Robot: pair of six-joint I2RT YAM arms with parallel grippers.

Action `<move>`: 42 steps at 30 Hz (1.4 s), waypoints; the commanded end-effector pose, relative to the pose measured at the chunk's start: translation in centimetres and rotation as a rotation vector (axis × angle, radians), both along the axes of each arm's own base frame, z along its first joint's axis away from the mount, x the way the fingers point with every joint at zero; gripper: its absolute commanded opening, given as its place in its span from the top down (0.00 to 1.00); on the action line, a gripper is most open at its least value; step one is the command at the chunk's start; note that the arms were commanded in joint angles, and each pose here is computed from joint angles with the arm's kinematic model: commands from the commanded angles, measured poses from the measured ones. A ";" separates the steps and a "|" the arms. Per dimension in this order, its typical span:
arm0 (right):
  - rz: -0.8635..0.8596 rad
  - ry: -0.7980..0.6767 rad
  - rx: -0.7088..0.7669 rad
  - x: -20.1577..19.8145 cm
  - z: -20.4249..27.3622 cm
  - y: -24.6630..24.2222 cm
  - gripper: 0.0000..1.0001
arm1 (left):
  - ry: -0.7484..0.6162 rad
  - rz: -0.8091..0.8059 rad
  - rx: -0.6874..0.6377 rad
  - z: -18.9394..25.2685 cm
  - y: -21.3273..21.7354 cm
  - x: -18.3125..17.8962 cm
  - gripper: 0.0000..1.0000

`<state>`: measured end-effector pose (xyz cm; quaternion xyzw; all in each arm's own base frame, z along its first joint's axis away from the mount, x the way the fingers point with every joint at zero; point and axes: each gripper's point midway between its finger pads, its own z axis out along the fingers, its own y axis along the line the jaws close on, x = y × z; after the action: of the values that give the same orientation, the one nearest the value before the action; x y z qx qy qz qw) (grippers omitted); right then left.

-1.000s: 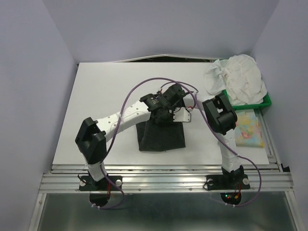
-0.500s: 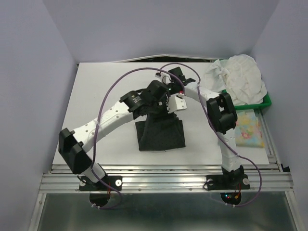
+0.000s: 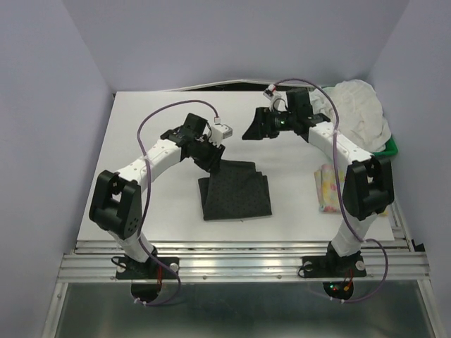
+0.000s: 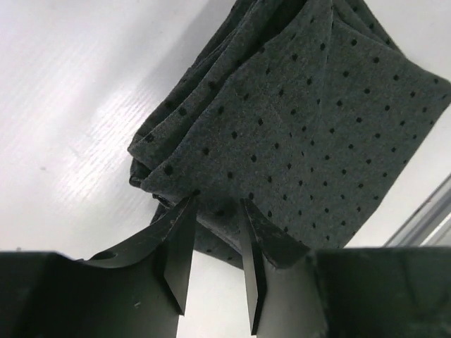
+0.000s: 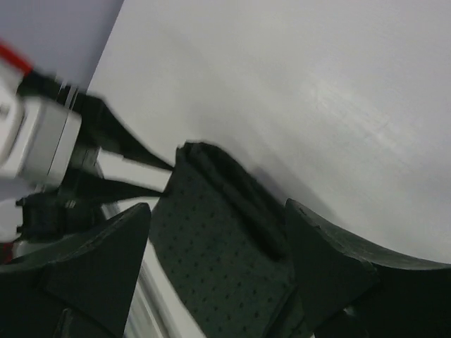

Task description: Fold and stack the skirts

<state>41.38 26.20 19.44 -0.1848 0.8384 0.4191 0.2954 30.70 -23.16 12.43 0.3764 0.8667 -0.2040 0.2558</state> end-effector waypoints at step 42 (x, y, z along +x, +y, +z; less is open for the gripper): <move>-0.247 -0.071 -0.224 -6.4 -0.7 -5.8 0.00 | -0.742 -0.078 0.097 12.2 1.1 1.9 0.19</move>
<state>34.13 24.30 20.94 -0.1858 0.8503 0.3483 0.3480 36.56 -19.00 25.19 0.3613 0.7762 -0.1009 0.5068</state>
